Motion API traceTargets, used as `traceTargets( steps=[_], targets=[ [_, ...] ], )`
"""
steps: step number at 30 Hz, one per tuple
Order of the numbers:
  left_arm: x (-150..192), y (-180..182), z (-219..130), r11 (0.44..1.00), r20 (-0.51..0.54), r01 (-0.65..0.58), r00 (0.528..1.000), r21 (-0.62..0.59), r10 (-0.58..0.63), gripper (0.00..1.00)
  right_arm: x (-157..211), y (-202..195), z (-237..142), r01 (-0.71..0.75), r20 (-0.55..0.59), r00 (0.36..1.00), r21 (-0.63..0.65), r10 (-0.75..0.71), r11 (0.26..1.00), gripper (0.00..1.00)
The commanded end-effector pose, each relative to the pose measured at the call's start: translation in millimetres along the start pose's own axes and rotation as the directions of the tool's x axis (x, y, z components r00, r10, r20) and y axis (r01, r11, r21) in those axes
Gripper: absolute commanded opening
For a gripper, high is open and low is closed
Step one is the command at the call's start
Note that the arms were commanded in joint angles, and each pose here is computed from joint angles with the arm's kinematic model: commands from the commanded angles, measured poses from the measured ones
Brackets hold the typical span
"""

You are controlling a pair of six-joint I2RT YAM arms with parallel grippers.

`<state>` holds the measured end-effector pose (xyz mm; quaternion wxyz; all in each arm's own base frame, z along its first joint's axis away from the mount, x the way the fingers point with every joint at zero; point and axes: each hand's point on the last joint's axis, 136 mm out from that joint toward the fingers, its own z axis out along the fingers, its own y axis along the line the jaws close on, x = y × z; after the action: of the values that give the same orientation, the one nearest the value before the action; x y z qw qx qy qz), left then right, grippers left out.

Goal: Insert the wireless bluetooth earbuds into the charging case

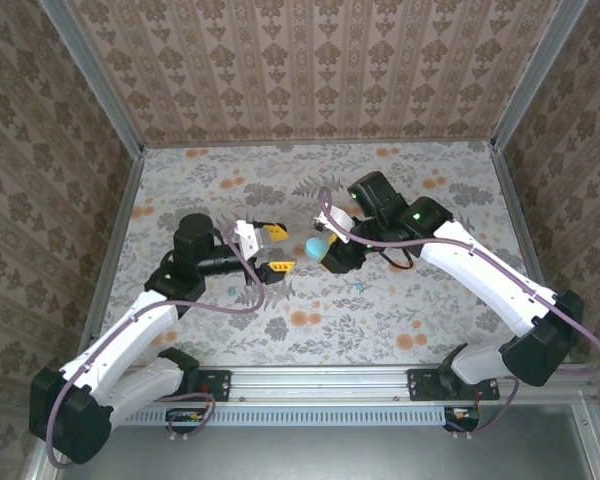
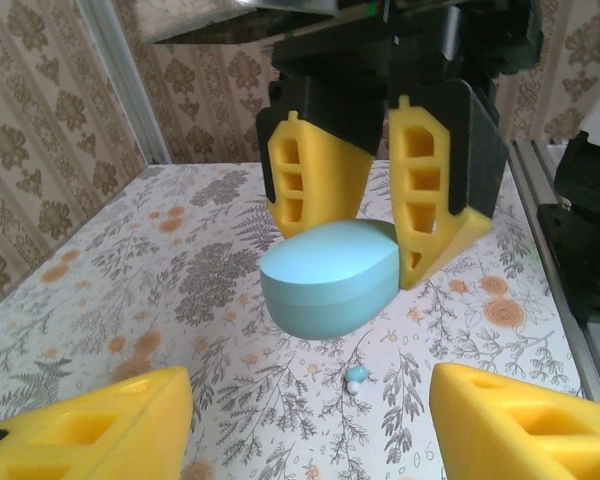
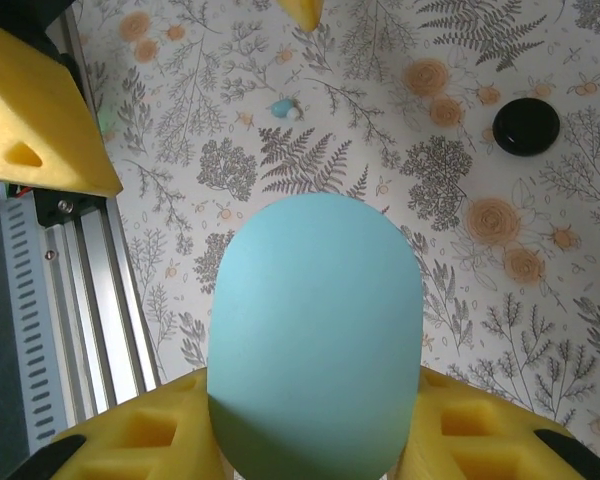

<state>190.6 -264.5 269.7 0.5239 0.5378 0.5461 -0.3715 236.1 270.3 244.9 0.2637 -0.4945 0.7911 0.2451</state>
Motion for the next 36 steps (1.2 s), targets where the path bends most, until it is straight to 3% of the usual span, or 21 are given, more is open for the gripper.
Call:
traceTargets(
  steps=[1,7,13,16,21,24,28,31,36],
  targets=[
    [-17,-6,0,0.996,0.031,-0.085,0.996,0.016,0.084,0.65,6,2,-12,0.029,-0.003,1.000,0.021,-0.029,0.999,0.30],
    [-26,7,5,0.993,-0.006,0.117,0.993,0.000,-0.117,0.65,5,-6,-12,0.061,0.023,0.998,0.107,-0.064,0.992,0.32],
    [-23,28,7,0.916,-0.061,0.387,0.917,-0.104,-0.395,0.62,-6,-9,-14,0.097,0.069,0.992,0.155,-0.109,0.983,0.32],
    [-23,29,7,0.887,-0.071,0.449,0.886,-0.111,-0.458,0.61,-10,-11,-15,0.106,0.087,0.989,0.168,-0.121,0.980,0.32],
    [-32,14,6,0.926,-0.035,0.376,0.925,-0.045,-0.377,0.63,-12,-6,-16,0.132,0.086,0.986,0.145,-0.145,0.981,0.32],
    [-42,1,8,0.946,-0.004,0.319,0.947,0.056,-0.320,0.63,-11,3,-17,0.148,0.084,0.984,0.099,-0.156,0.984,0.33],
    [-40,-28,12,0.989,0.023,0.053,0.998,0.137,-0.057,0.64,-9,15,-17,0.156,0.075,0.985,0.029,-0.158,0.987,0.33],
    [-33,-39,17,0.983,0.016,-0.146,0.989,0.111,0.145,0.67,-6,21,-17,0.152,0.048,0.987,-0.013,-0.151,0.988,0.33],
    [-38,-29,22,0.993,-0.011,-0.078,0.997,0.092,0.079,0.70,-5,19,-17,0.166,0.039,0.985,0.012,-0.166,0.986,0.32]
  ],
)
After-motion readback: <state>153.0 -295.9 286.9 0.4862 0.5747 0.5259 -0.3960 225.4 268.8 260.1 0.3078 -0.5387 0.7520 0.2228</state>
